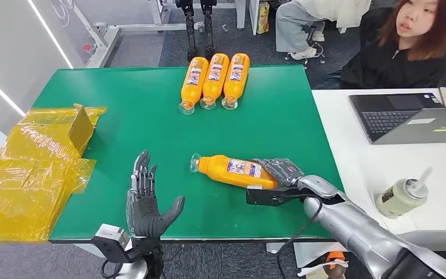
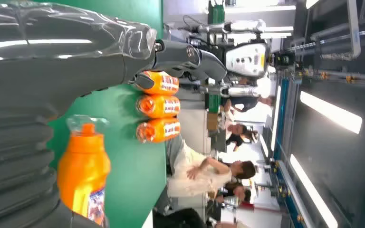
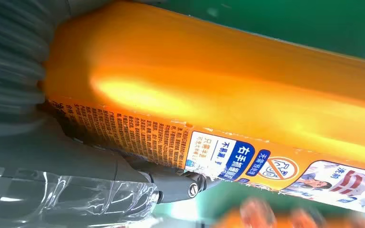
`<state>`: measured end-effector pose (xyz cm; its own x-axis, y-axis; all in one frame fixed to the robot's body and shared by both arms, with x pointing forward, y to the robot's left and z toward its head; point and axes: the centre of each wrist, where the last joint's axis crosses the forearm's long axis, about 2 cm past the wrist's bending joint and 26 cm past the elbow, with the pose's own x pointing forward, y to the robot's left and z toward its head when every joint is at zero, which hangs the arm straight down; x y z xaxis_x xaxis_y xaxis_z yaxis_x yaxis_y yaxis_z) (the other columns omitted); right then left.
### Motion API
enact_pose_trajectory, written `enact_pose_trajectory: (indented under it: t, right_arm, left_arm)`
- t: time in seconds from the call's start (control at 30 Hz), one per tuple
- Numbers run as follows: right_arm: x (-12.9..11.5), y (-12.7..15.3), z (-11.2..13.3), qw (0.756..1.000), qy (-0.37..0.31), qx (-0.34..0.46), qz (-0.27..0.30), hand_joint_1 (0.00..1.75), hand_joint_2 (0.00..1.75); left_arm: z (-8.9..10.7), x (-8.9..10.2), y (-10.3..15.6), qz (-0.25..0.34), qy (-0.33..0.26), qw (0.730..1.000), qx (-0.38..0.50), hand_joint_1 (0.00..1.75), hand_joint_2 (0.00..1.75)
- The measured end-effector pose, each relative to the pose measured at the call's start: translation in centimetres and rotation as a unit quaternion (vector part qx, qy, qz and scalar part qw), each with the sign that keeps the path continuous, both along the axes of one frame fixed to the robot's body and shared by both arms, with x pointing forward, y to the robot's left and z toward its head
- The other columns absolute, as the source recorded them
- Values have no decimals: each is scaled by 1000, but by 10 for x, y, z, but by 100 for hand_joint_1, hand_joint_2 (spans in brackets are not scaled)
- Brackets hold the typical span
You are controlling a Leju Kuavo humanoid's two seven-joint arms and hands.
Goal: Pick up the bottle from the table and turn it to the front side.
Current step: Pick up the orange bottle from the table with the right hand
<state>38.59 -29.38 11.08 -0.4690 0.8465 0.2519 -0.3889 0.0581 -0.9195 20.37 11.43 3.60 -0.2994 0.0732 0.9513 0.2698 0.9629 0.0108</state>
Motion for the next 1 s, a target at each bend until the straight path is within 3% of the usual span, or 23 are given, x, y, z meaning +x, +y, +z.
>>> enact_pose_trajectory:
  t: [0.33, 0.67, 1.0]
  right_arm:
    - [-26, -12, 40, 993, -83, 85, 16, 175, 175]
    - [-79, -12, 30, 987, -105, 118, 37, 175, 175]
    - [-90, 26, 25, 976, -135, 156, 69, 175, 175]
  left_arm:
    - [1, 5, 10, 35, -25, 998, 40, 0, 175]
    - [3, 15, 34, 70, -49, 994, 71, 0, 175]
    - [6, 13, 25, 16, -17, 1000, -12, 0, 175]
